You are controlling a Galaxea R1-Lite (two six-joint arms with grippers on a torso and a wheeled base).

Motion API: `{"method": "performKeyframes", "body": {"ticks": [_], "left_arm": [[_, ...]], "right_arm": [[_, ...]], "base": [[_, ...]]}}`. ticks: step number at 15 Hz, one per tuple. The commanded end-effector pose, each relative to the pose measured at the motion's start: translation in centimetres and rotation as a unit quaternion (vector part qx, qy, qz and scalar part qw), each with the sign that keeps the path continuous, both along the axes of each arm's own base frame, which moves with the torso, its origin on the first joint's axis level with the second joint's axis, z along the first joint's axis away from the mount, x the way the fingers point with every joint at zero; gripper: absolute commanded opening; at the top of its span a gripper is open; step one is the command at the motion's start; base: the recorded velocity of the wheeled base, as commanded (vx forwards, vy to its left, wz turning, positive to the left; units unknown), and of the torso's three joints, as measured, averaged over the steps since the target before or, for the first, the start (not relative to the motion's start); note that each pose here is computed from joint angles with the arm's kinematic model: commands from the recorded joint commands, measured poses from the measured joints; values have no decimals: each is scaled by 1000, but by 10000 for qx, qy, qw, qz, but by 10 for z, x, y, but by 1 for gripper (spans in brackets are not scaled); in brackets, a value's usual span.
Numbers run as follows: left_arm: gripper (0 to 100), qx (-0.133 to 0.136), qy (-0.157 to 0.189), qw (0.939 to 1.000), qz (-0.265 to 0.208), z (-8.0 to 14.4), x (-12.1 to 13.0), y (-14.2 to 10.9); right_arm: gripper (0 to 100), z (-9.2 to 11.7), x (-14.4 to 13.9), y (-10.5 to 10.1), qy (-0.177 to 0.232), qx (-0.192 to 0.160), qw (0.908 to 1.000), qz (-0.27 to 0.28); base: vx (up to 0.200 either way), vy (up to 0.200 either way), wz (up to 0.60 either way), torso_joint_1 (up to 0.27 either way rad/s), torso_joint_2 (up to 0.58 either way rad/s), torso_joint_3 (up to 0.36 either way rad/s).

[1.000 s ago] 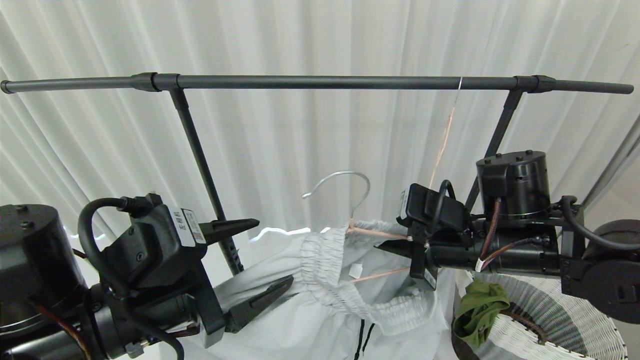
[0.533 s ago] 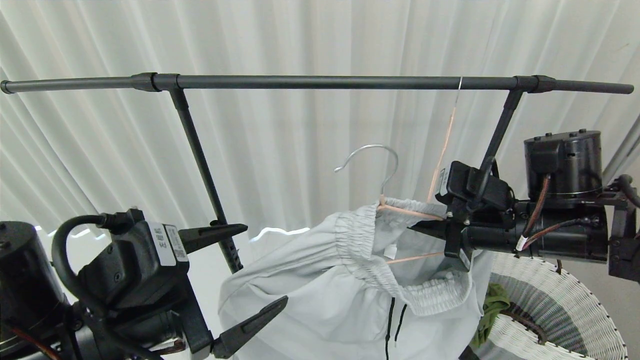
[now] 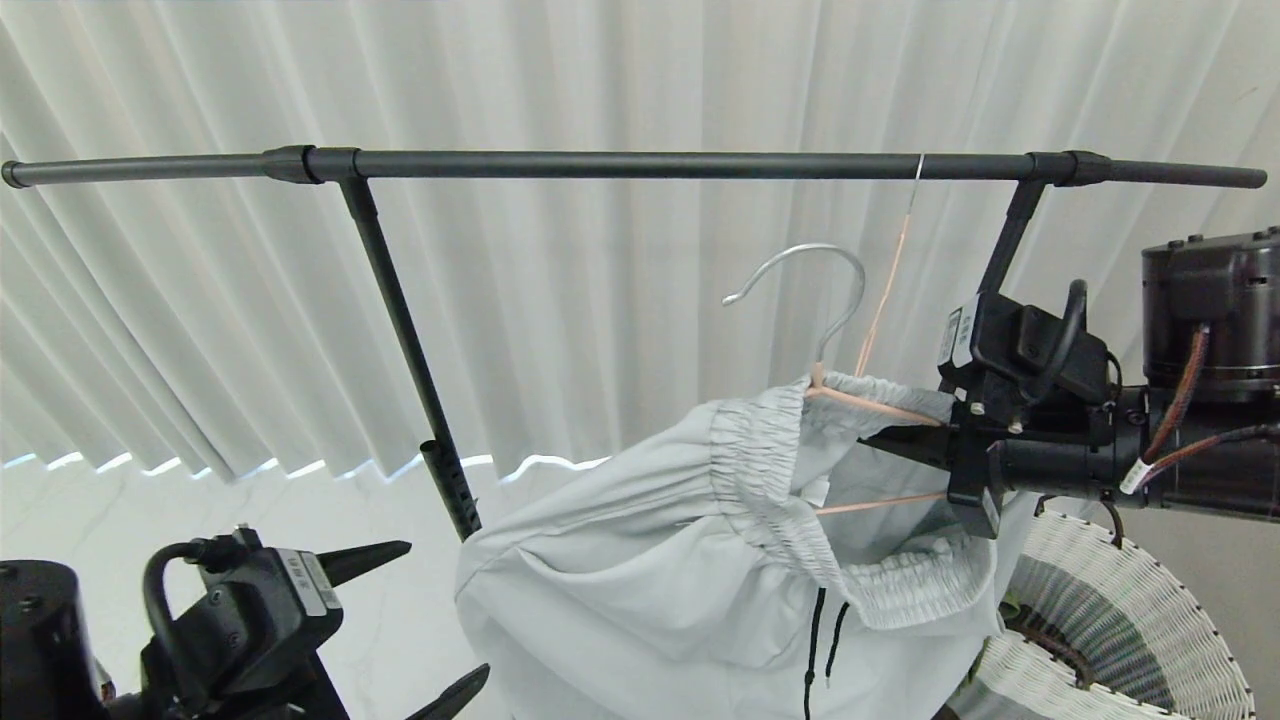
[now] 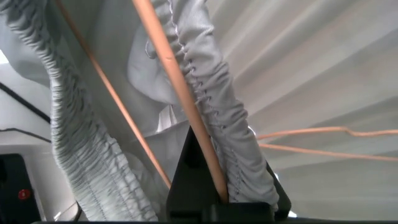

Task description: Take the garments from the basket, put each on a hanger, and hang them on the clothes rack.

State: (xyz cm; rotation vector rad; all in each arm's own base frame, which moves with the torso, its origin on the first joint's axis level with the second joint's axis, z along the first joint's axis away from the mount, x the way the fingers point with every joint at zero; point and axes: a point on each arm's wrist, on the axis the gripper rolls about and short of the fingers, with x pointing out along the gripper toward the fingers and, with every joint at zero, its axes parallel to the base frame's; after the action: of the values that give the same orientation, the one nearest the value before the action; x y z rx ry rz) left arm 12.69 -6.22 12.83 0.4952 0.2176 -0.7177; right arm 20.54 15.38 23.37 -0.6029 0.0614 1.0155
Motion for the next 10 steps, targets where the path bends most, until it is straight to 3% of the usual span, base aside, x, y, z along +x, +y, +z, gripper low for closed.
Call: {"method": "performKeyframes", "body": {"ticks": [1,4,5,8,10], "left_arm": [[100,120,346,9993,60,-9,13,-4],[100,125,379,9991,109,-9,19,-5],[0,130,375,9991,137,-9,20,-5],[0,126,392,9984,382,-9,22,3],[0,170,398,9935,1055,-11,25,21]], "right_arm": [[0,6,-7,0,-94,68,9999,84],[0,8,-12,2,-120,85,9998,168],[0,8,-13,1,-126,89,9997,168],[0,7,-14,-1,-118,70,9999,100],[0,5,-18,-7,-68,-100,9996,-243]], "base": [[0,0,0,0,0,0],[0,0,0,0,0,0],[0,0,0,0,0,0],[0,0,0,0,0,0],[0,0,0,0,0,0]]}}
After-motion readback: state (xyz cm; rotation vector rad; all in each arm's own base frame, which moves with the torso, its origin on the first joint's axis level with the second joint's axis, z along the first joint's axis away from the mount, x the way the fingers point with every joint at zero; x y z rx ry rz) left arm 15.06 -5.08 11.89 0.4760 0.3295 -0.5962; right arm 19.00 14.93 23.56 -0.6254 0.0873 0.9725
